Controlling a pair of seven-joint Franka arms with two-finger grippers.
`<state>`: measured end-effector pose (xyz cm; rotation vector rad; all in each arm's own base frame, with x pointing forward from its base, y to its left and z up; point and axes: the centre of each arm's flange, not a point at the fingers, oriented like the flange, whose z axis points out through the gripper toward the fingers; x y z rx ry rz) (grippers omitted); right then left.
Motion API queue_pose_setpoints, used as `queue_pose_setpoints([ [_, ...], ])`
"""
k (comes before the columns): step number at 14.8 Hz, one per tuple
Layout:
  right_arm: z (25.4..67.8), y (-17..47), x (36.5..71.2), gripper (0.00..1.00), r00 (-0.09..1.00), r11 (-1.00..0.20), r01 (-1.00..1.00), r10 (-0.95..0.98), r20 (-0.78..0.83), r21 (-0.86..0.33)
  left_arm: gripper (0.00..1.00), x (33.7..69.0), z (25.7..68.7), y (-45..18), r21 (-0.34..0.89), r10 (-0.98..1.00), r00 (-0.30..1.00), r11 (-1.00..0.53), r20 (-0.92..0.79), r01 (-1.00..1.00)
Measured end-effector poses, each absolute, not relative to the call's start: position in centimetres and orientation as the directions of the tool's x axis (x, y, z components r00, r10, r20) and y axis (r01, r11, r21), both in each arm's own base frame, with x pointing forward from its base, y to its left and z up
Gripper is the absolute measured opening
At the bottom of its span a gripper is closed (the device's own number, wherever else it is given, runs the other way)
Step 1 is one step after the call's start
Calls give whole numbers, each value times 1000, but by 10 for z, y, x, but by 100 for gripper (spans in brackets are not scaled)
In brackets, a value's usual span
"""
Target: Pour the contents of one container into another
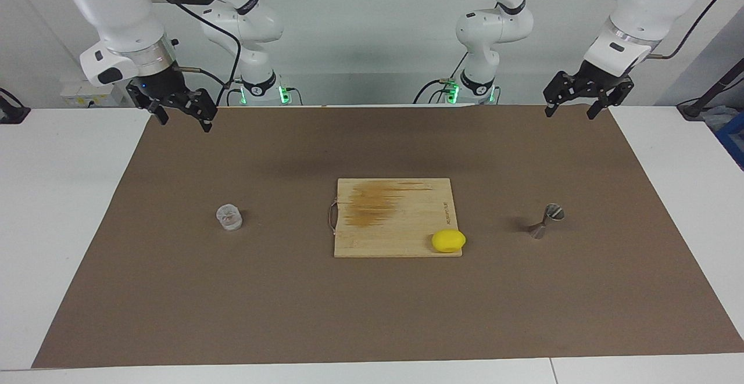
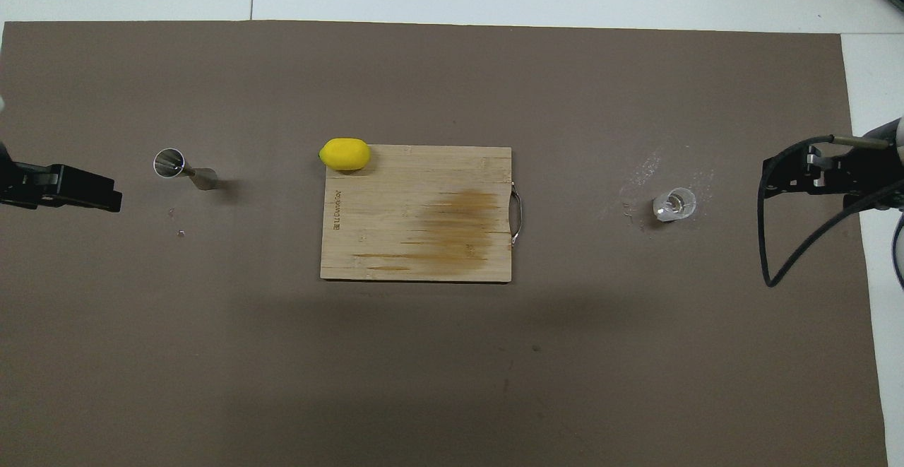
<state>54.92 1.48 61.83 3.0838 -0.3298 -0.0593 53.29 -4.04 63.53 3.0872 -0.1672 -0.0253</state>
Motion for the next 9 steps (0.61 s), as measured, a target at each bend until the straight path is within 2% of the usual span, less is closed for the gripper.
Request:
queue_pose_setpoints([
  [9,620,21,548,100,981,-982,-188,-188,-39,9,100,533,634,-41,50,-68,998,-997,-14,-67],
])
